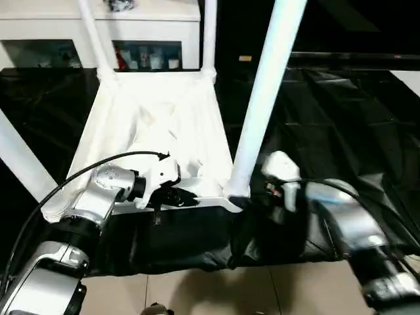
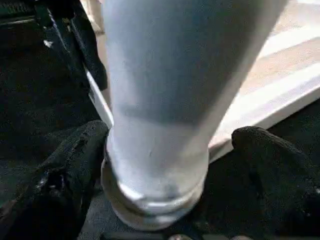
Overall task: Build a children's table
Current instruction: Rotate leg to tighten
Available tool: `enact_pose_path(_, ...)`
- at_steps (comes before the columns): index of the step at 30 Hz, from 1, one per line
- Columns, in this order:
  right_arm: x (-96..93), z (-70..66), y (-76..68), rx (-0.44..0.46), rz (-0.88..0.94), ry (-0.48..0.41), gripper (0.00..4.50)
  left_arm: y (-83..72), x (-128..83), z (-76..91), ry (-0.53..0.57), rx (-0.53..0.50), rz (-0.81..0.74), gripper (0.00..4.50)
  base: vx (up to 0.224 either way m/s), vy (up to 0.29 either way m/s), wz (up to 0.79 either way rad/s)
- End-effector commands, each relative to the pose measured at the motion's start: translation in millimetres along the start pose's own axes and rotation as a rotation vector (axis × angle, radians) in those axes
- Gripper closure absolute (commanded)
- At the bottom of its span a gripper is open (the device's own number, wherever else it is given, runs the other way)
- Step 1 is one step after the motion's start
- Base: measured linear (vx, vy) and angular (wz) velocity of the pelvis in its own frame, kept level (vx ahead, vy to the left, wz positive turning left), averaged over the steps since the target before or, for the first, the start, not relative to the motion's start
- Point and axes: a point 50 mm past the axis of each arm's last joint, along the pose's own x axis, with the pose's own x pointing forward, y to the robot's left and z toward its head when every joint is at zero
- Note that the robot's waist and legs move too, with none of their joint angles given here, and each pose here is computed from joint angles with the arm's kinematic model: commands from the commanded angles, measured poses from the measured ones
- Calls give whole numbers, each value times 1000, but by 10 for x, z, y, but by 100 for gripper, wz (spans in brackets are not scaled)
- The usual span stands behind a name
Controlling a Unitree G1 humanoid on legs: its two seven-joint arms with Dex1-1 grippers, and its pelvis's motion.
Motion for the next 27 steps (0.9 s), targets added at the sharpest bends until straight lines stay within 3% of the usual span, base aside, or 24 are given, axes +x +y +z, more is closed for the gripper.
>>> enact_pose_path(1, -5, 25, -36, -11, -12, 4, 29, -16, 62, 45, -43, -10, -35, 450, 0, 0, 0)
enact_pose_path(19, 122, 57, 1, 29, 21, -45, 171, -4, 17, 63, -57, -25, -43, 450, 0, 0, 0)
enact_pose_path(27, 296, 0, 33, 83, -159, -56, 179, 44, 159, 91, -56, -72, 100, 450, 0, 0, 0)
